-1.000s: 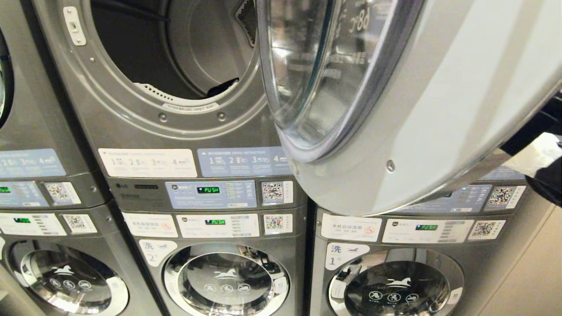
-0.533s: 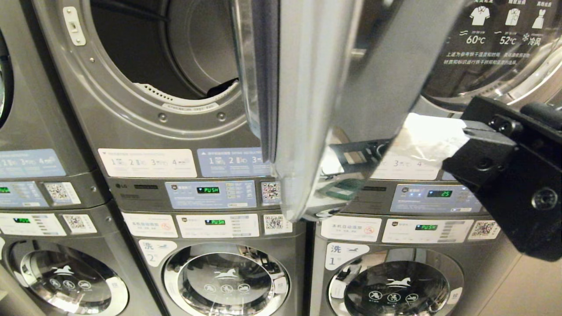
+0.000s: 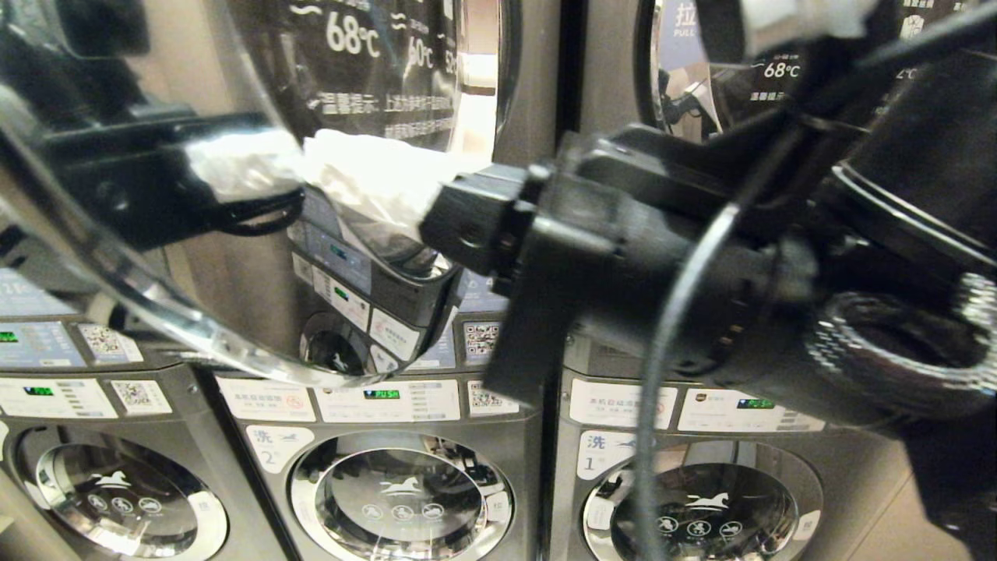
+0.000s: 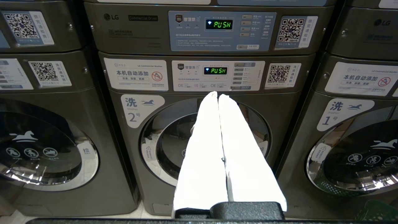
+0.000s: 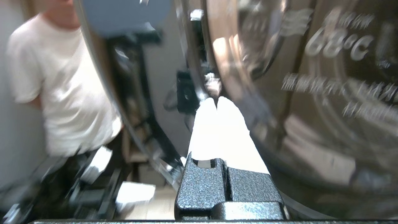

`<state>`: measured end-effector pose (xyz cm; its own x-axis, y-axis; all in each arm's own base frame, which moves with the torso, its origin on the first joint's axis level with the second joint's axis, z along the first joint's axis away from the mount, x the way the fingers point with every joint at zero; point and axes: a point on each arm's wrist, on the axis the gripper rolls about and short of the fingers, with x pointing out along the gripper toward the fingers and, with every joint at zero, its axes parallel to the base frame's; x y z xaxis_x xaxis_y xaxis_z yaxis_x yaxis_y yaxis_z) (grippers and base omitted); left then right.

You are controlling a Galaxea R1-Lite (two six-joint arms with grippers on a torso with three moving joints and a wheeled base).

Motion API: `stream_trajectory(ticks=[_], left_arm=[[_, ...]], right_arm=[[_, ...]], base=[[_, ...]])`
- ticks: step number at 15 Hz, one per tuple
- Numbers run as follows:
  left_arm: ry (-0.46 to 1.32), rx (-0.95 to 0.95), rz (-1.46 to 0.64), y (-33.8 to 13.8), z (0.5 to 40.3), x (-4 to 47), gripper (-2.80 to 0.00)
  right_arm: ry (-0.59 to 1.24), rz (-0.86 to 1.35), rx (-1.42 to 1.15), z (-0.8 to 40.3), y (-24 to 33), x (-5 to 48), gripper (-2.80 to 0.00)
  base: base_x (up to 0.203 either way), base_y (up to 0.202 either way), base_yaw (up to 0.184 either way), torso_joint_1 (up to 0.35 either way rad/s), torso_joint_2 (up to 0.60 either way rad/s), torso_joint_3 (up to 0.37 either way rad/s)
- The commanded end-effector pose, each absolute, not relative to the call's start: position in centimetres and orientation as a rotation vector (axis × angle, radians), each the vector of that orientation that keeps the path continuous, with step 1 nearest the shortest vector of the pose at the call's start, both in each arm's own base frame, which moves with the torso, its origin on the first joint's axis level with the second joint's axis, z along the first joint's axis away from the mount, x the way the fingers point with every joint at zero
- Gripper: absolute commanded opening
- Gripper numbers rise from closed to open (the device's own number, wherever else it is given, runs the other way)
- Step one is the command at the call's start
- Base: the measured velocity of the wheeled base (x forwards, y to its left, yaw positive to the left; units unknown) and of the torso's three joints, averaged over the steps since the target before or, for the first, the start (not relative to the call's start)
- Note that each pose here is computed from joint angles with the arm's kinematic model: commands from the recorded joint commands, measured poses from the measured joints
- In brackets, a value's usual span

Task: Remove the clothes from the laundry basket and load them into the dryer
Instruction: Close the dryer

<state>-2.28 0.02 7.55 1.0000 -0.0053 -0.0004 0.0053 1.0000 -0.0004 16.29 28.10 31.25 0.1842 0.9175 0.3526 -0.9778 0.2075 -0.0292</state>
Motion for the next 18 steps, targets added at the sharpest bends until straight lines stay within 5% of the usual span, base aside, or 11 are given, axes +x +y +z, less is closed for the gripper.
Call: stream_trajectory(ticks=[1, 4, 7, 13, 18], left_arm=[[0.000, -0.002, -0.005, 0.0, 7.5, -2.3, -2.80], [0.000, 0.000, -0.005, 0.0, 7.5, -2.3, -2.80], [0.000, 0.000, -0.005, 0.0, 7.5, -2.3, -2.80], [0.000, 0.000, -0.005, 0.0, 7.5, -2.3, -2.80], [0.000, 0.000, -0.005, 0.0, 7.5, -2.3, -2.80]], right_arm=[[-0.295, 1.339, 0.236, 28.8, 34.5, 17.9, -2.80], [-0.360, 1.250, 0.307, 27.9, 40.6, 18.7, -2.80], [-0.365, 1.121, 0.316, 28.5, 40.1, 20.3, -2.80], [-0.337, 0.623, 0.204, 28.7, 20.3, 30.3, -2.80], [-0.244, 0.160, 0.056, 25.6, -1.5, 30.2, -2.80]], base=[[0.000, 0.000, 0.000, 0.000, 0.00, 0.000], [0.000, 0.000, 0.000, 0.000, 0.00, 0.000], [0.000, 0.000, 0.000, 0.000, 0.00, 0.000], [0.000, 0.000, 0.000, 0.000, 0.00, 0.000], [0.000, 0.000, 0.000, 0.000, 0.00, 0.000]])
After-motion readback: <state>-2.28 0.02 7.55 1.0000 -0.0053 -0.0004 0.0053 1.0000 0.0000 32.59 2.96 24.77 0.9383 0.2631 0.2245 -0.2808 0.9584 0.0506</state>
